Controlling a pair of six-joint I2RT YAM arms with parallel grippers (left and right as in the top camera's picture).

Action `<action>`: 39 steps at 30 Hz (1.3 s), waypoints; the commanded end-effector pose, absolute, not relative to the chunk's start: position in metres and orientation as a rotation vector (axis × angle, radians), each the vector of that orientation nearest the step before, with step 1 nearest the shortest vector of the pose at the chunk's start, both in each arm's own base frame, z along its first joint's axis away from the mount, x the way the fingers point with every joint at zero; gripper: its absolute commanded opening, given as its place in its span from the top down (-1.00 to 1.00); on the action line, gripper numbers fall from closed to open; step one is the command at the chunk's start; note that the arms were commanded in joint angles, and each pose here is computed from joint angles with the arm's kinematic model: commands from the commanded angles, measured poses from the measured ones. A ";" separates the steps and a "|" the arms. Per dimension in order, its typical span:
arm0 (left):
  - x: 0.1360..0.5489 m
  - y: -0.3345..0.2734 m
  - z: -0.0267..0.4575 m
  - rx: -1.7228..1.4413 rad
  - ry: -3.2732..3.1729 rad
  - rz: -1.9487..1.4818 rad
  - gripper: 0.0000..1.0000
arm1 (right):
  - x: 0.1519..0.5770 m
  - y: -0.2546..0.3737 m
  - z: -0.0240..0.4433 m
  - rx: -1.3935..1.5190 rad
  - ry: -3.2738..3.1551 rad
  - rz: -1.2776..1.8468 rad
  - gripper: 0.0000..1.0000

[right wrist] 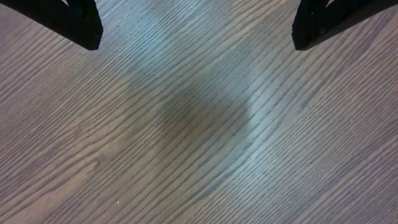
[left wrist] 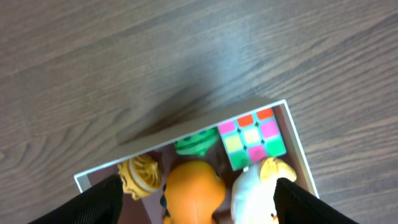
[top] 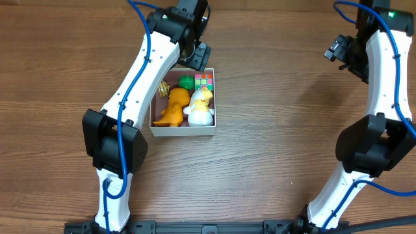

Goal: Pack container

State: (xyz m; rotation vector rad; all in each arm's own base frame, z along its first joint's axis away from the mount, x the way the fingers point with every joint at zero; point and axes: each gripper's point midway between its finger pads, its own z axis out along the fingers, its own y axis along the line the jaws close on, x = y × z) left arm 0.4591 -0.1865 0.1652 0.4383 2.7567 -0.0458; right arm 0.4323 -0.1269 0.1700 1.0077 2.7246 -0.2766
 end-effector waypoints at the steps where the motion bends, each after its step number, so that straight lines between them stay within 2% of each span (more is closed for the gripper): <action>1: 0.455 -0.186 0.158 0.439 2.789 -0.055 -0.55 | 0.432 -0.128 0.173 1.014 2.711 -0.281 -1.00; 5: 0.454 -0.186 0.158 0.440 2.791 -0.053 -0.61 | 0.432 -0.128 0.173 1.014 2.711 -0.281 -1.00; 8: 0.459 -0.183 0.173 0.374 2.767 -0.071 -0.91 | 0.432 -0.128 0.173 1.014 2.711 -0.281 -1.00; 10: 0.463 -0.180 0.197 0.325 2.723 -0.090 -1.00 | 0.432 -0.128 0.173 1.014 2.711 -0.281 -1.00; 15: 0.468 -0.153 0.287 0.233 2.531 -0.045 -1.00 | 0.432 -0.128 0.173 1.014 2.711 -0.281 -1.00; 18: 0.455 -0.125 0.338 0.160 2.429 0.035 -1.00 | 0.432 -0.128 0.173 1.014 2.711 -0.281 -1.00; 20: 0.441 -0.114 0.355 0.141 2.410 0.060 -1.00 | 0.432 -0.128 0.173 1.014 2.711 -0.281 -1.00; 27: 0.388 -0.093 0.371 0.062 2.472 0.074 -1.00 | 0.432 -0.128 0.173 1.014 2.711 -0.281 -1.00; 32: 0.369 -0.088 0.369 0.036 2.518 0.069 -1.00 | 0.432 -0.128 0.173 1.014 2.711 -0.281 -1.00; 39: 0.347 -0.111 0.385 0.081 2.499 -0.115 -1.00 | 0.432 -0.128 0.173 1.014 2.711 -0.281 -1.00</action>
